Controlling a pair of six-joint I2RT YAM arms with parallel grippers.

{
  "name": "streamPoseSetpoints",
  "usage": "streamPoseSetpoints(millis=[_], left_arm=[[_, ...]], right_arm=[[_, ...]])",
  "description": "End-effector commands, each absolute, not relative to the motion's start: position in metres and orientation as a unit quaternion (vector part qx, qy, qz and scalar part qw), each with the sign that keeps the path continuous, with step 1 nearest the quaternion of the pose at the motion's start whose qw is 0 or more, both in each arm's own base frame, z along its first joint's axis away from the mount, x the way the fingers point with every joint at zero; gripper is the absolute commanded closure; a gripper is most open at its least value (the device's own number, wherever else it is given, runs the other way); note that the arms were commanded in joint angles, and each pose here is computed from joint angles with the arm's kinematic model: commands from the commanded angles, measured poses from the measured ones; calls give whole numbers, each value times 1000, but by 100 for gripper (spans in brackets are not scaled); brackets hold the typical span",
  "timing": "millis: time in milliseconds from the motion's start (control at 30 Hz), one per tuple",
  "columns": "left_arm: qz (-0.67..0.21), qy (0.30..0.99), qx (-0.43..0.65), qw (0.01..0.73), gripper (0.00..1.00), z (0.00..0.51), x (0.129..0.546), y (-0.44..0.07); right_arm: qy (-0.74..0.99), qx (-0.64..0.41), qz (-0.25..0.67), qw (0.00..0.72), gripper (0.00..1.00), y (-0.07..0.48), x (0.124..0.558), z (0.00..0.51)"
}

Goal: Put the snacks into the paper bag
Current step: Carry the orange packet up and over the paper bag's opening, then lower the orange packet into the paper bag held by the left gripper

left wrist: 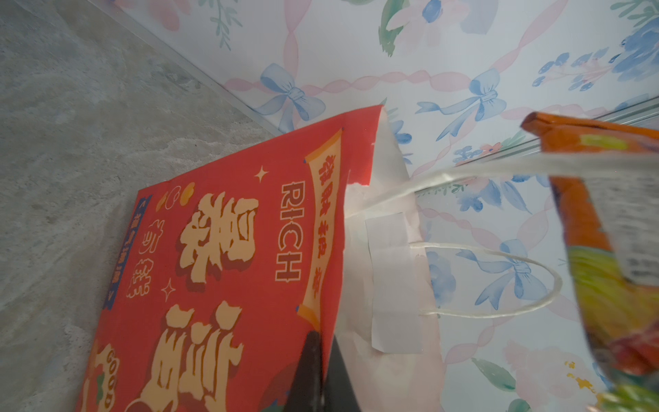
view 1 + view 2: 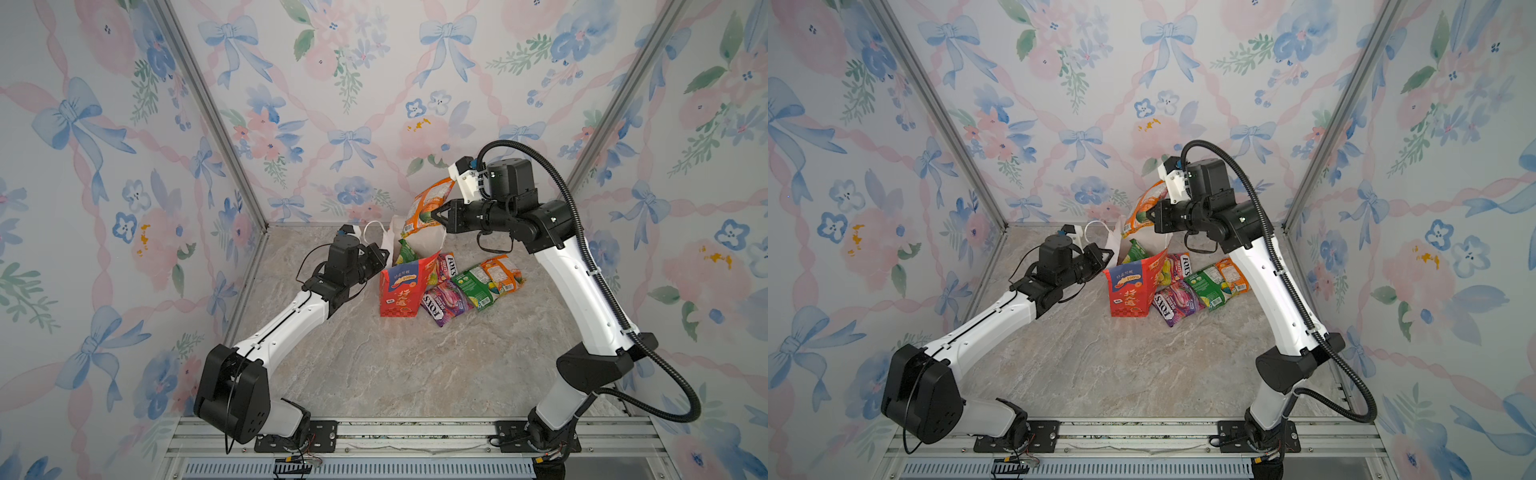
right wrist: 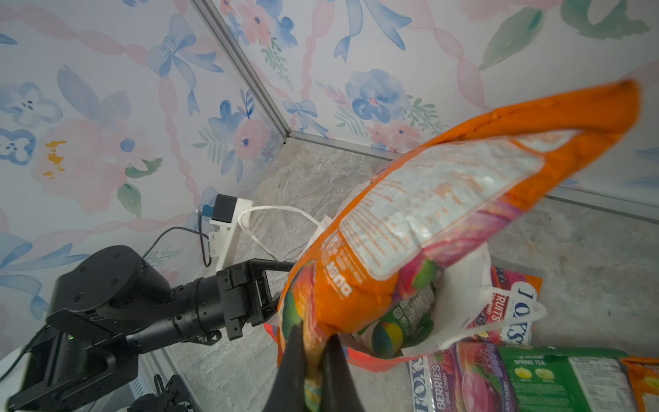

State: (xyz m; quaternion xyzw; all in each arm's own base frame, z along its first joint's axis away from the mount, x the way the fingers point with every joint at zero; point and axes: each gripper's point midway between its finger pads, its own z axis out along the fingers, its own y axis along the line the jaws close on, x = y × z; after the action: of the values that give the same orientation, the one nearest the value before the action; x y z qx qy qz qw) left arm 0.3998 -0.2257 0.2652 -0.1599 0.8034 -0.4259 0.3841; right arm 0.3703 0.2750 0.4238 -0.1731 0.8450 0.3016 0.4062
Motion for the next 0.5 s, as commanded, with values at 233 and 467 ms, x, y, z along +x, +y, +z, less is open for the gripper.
streamPoseSetpoints(millis=[233,467], left_arm=[[-437,782,-132,423,100,307,407,-238],[-434,787,-131,418,100,301,407,-242]], right_arm=[[860,-203,246,398,100,280,374,404],[875,-233,190,379,100,288,373,383]])
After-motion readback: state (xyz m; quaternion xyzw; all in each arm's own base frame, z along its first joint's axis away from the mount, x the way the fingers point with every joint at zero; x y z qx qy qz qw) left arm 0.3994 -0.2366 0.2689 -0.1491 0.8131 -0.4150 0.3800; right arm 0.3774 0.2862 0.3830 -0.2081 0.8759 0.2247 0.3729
